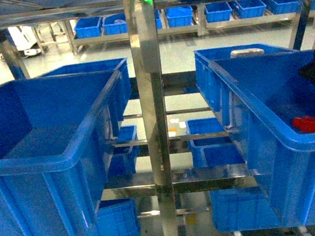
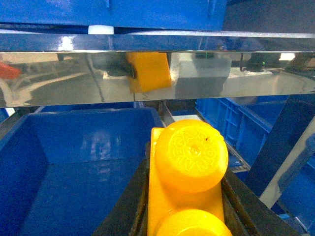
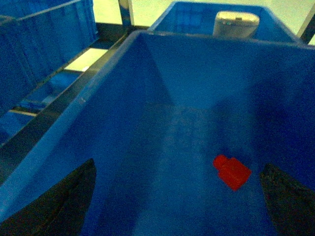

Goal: Sort and place red and yellow blocks in left bins

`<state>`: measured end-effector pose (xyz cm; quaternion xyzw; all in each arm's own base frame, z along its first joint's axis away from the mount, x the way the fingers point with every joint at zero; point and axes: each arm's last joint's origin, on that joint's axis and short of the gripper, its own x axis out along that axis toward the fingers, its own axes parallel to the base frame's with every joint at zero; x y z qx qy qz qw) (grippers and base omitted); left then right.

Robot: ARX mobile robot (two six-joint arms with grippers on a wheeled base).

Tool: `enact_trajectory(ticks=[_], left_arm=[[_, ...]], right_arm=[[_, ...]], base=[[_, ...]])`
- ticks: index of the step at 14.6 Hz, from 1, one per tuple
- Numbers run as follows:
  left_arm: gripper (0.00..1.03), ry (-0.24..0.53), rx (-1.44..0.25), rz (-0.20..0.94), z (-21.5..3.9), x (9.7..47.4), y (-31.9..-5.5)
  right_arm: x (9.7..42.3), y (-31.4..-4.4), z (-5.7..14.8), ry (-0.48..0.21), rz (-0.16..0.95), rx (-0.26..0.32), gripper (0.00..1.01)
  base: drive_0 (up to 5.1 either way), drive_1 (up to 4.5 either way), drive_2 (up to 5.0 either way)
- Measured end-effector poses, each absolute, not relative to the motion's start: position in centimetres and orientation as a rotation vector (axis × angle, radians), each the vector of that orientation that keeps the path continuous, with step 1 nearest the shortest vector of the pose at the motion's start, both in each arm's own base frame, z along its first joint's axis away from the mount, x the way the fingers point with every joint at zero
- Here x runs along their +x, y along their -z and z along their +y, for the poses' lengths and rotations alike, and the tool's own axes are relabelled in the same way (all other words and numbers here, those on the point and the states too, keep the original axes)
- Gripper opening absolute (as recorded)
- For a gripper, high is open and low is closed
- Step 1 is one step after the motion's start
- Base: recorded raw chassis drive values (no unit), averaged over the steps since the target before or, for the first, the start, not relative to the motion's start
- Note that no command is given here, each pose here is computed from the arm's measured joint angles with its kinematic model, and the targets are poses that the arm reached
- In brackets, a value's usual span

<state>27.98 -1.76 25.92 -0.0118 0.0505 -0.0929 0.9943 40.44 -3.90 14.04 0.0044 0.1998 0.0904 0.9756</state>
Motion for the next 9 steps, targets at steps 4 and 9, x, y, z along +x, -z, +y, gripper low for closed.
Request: enact_trajectory(ticks=[4, 9], left_arm=[[0.27, 0.187, -0.023, 0.101, -1.8, 28.0, -25.9], [0.27, 0.187, -0.023, 0.102, -1.8, 28.0, -25.9]], right_arm=[[31.8, -16.8, -3.9, -0.149, 0.276, 0.01, 0.98], [20.4, -17.9, -2.8, -0.116, 0.252, 0.043, 0.98]], base=[[0.0, 0.0, 0.0], [0.0, 0.0, 0.0]])
